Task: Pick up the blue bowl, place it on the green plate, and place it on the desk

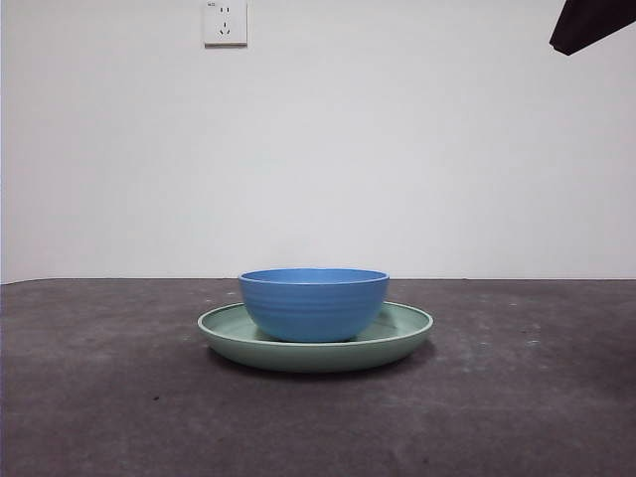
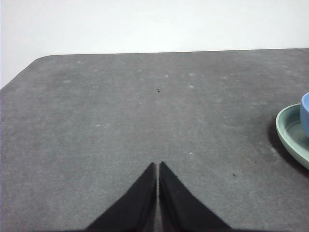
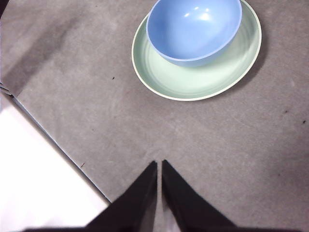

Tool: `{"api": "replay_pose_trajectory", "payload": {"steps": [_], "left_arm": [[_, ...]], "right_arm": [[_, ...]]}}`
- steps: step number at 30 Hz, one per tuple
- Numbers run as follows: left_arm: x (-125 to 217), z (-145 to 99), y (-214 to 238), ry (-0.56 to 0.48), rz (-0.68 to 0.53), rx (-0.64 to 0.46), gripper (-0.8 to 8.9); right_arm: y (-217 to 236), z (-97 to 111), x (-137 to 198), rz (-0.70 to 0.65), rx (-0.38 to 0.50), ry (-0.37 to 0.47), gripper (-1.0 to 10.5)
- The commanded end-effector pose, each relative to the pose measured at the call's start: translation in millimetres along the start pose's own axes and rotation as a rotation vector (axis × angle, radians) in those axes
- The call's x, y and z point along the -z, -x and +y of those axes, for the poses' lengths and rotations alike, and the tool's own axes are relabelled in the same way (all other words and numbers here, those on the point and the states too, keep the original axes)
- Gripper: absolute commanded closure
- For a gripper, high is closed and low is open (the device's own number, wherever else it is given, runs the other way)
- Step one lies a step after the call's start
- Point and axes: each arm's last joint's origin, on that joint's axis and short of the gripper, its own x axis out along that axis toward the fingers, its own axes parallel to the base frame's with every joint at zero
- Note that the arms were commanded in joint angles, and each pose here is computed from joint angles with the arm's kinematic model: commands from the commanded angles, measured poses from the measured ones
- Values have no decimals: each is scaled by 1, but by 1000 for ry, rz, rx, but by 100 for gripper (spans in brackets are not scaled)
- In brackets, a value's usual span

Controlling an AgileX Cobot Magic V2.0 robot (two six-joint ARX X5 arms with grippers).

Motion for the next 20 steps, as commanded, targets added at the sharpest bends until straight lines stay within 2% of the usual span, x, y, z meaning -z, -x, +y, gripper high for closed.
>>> {"api": "replay_pose_trajectory", "payload": {"steps": [1,6,12,16,20], "left_arm": [[7,0,-2,11,27,-4,804],[7,0,-2,11,27,-4,804],[7,0,-2,11,27,-4,804],[7,0,-2,11,27,-4,804],[7,0,-2,11,27,-4,804]], "right_arm": [[10,-2,-3,-54,39,78,936],[43,-11,-2,-279,153,62,936],[79,-20,18,-561,390,57,936],[77,-27,39,-703,510,81,936],[59,-36,64,-820,558,125,936]]}}
